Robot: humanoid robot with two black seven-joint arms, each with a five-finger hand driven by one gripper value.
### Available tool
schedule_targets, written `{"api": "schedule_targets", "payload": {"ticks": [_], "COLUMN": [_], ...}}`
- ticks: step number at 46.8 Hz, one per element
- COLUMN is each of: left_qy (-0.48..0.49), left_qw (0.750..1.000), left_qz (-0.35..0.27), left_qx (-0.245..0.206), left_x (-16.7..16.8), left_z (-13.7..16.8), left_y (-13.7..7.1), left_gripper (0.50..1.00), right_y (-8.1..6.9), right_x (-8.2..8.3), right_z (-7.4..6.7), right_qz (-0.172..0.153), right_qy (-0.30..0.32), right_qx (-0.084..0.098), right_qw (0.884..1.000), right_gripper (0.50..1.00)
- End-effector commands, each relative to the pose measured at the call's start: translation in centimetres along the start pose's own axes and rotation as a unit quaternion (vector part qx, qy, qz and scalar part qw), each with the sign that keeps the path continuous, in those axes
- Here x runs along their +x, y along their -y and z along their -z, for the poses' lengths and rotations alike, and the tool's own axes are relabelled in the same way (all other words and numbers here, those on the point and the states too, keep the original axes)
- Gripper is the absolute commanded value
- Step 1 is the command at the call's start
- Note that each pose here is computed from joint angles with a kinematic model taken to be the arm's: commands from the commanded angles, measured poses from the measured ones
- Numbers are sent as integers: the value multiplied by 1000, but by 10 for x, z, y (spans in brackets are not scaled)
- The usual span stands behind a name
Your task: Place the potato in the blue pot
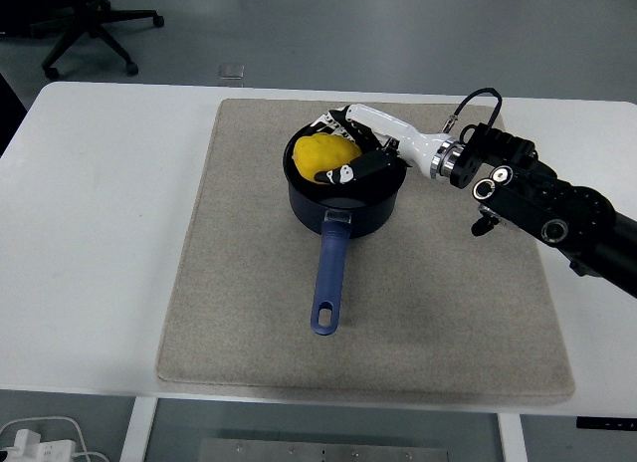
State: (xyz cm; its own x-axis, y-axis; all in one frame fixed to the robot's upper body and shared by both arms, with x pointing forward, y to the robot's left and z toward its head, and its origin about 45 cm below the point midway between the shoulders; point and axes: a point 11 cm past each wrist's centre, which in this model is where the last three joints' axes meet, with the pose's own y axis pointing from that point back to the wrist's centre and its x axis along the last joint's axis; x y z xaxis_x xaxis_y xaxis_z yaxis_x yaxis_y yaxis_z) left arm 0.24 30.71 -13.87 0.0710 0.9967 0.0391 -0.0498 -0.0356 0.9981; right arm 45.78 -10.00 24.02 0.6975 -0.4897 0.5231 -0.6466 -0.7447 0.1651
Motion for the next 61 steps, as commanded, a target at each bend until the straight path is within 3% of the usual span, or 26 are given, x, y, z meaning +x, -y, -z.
{"api": "schedule_targets", "payload": {"ticks": [1, 3, 11, 16, 21, 29, 33, 61], "left_qy": [0, 0, 0, -1, 0, 0, 0, 0], "left_qw": [1000, 1000, 1000, 1000, 1000, 1000, 1000, 1000], "left_qz": [0, 0, 0, 0, 0, 0, 0, -1], "left_qx": [0, 0, 0, 0, 0, 0, 0, 0], "left_x": [0, 0, 0, 0, 0, 0, 0, 1], "left_z": [0, 0, 0, 0, 0, 0, 0, 0], "left_y": [0, 0, 0, 0, 0, 0, 0, 0], "left_gripper": [996, 996, 996, 996, 996, 996, 996, 996], "right_y": [1, 1, 0, 0, -1, -2, -3, -3], "right_x": [0, 1, 1, 1, 2, 6, 8, 17], "right_z": [0, 0, -2, -3, -3, -3, -2, 4], "right_qz": [0, -1, -2, -3, -3, -6, -8, -14], "right_qy": [1, 1, 1, 5, 6, 8, 10, 8], "right_qx": [0, 0, -3, -3, -3, -4, -3, 3], "right_qw": [1000, 1000, 1000, 1000, 1000, 1000, 1000, 1000], "right_gripper": [604, 633, 660, 741, 860, 864, 921, 926]}}
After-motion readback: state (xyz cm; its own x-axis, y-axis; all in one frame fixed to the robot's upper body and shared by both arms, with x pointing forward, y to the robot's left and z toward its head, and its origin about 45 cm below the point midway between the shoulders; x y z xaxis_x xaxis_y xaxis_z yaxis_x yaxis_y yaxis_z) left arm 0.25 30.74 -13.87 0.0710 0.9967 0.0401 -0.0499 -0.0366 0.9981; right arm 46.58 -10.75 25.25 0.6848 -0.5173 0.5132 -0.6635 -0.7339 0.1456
